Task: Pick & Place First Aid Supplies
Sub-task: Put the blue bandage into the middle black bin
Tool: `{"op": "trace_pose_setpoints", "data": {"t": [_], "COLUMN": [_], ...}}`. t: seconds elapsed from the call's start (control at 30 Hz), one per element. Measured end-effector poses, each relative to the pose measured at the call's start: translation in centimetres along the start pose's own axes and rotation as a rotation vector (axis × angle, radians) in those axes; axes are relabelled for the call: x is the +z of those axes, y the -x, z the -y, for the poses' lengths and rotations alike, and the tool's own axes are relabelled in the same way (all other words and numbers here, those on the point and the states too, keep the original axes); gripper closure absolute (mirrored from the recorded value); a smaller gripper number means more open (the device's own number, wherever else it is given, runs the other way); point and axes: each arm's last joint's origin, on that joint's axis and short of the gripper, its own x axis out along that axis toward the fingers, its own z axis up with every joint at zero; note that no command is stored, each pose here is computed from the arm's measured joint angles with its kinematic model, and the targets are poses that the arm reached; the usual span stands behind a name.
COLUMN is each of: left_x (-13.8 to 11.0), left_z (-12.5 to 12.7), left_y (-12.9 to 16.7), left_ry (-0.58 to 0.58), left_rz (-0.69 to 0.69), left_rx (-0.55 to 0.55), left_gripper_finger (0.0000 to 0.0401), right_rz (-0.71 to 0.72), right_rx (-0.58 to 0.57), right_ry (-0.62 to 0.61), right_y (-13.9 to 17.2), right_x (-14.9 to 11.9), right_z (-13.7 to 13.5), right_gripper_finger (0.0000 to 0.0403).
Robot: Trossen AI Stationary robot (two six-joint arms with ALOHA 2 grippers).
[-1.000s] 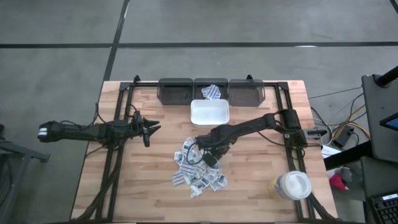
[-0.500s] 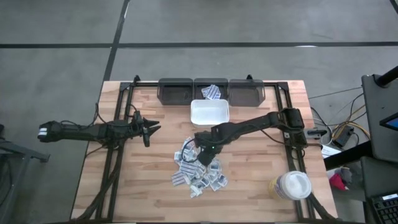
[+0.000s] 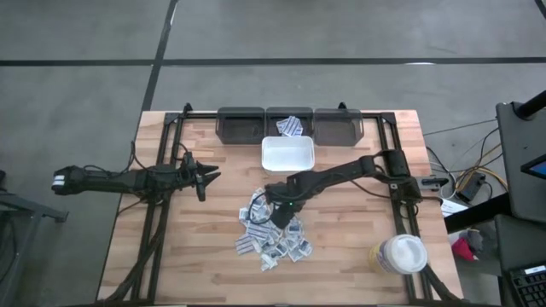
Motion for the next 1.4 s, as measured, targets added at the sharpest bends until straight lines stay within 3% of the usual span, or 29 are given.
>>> {"op": "trace_pose_setpoints", "data": {"t": [0.4,0.83,1.23,1.4], "left_x": [0.0,0.0,0.0,0.0], "left_z": [0.0,0.0,0.0,0.0], "left_y": [0.0,0.0,0.0,0.0], "left_ry": [0.001,0.001,0.000,0.001], "left_rz": [0.000,0.001,0.001,0.001], "left_rx": [0.000,0.000,0.000,0.000], "left_gripper_finger": [0.0277,0.0277,0.0277,0.0277], "right_rz": [-0.028,-0.030,-0.020,-0.017], "right_rx": [0.037,-0.035,-0.051,-0.048], "right_ry": [0.005,0.017,0.040,0.039], "right_y": [1.2,-0.6,-1.1,-0.9], "right_x": [-0.3,-1.0,-1.2,-1.2], "right_z": [-0.1,1.3,1.8,1.8], "right_gripper_finger": [0.0308,0.0313,0.0387,0.0394]}}
